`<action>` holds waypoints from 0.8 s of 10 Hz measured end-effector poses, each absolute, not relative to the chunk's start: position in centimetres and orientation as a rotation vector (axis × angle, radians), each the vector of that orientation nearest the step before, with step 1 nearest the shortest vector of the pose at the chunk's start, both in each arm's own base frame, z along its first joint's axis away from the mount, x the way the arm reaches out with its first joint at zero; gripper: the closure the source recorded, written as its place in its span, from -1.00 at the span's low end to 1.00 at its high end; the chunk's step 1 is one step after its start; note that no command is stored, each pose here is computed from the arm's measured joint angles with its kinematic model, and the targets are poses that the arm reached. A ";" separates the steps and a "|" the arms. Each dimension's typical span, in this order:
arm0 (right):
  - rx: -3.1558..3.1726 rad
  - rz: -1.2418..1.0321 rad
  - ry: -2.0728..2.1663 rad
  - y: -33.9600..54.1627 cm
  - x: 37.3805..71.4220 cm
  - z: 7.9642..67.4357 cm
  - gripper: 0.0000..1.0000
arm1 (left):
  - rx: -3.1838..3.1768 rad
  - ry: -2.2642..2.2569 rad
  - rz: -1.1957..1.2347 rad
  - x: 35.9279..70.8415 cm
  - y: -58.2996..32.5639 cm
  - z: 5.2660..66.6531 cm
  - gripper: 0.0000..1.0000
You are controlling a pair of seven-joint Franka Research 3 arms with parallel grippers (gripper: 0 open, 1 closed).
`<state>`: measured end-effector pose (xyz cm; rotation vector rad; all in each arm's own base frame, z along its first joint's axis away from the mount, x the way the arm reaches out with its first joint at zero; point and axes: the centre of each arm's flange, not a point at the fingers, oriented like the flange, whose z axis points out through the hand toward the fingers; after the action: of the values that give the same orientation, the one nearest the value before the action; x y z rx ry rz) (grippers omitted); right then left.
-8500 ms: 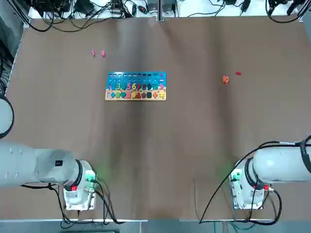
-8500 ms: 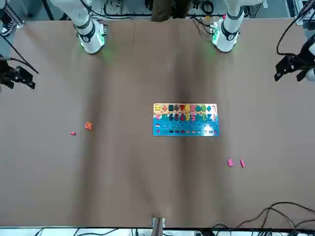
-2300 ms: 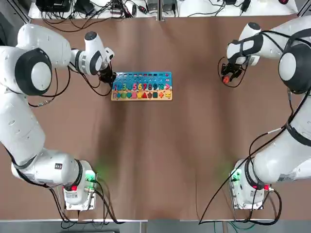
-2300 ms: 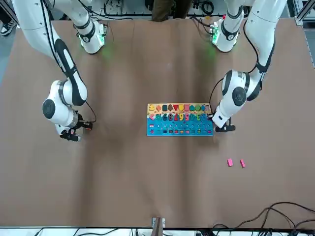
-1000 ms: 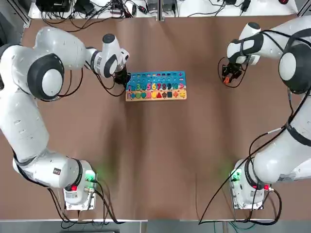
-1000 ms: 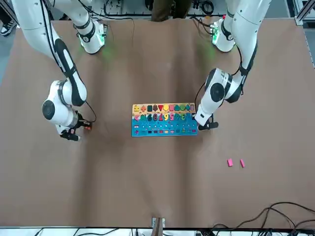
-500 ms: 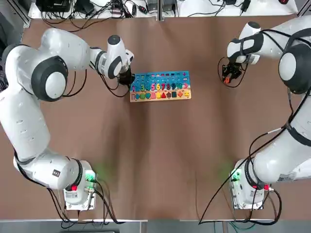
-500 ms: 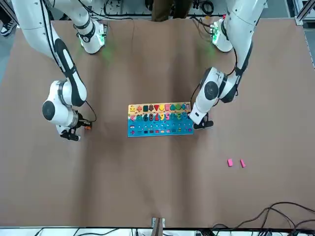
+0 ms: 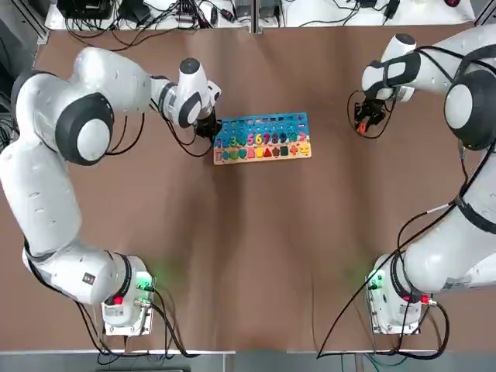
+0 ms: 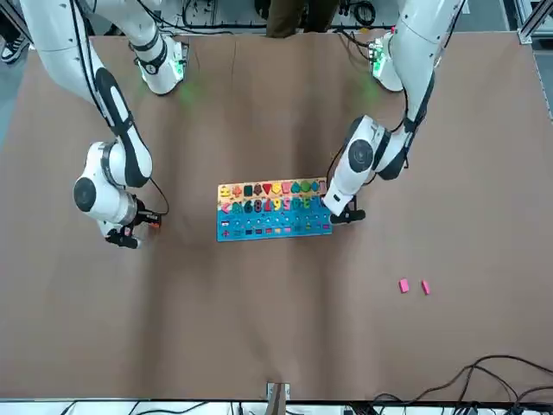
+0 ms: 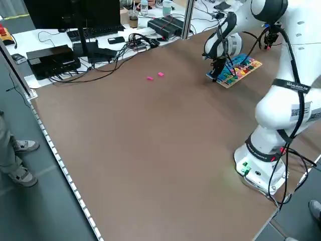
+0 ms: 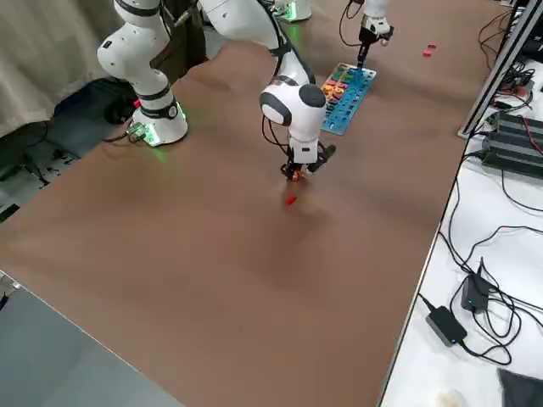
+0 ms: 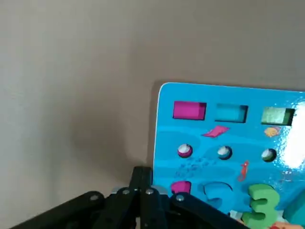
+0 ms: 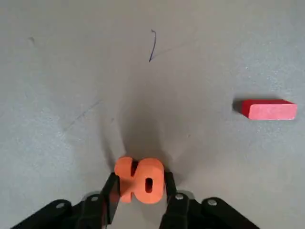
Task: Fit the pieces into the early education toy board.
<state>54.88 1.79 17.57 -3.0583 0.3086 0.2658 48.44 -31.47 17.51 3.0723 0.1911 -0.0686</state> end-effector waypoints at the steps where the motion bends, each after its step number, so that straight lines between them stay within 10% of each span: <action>1: -3.058 0.267 0.308 1.8 54.9 17.6 0.19 | 3.071 0.184 -0.067 48.4 -32.0 17.5 0.98; 8: -3.043 0.191 0.207 4.5 58.2 27.4 0.19 | 3.085 0.107 -0.082 49.5 -35.3 17.6 0.98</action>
<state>58.16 4.46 27.43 -3.0427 0.2068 0.1908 49.52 -35.33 17.56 3.0845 0.1070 -0.0818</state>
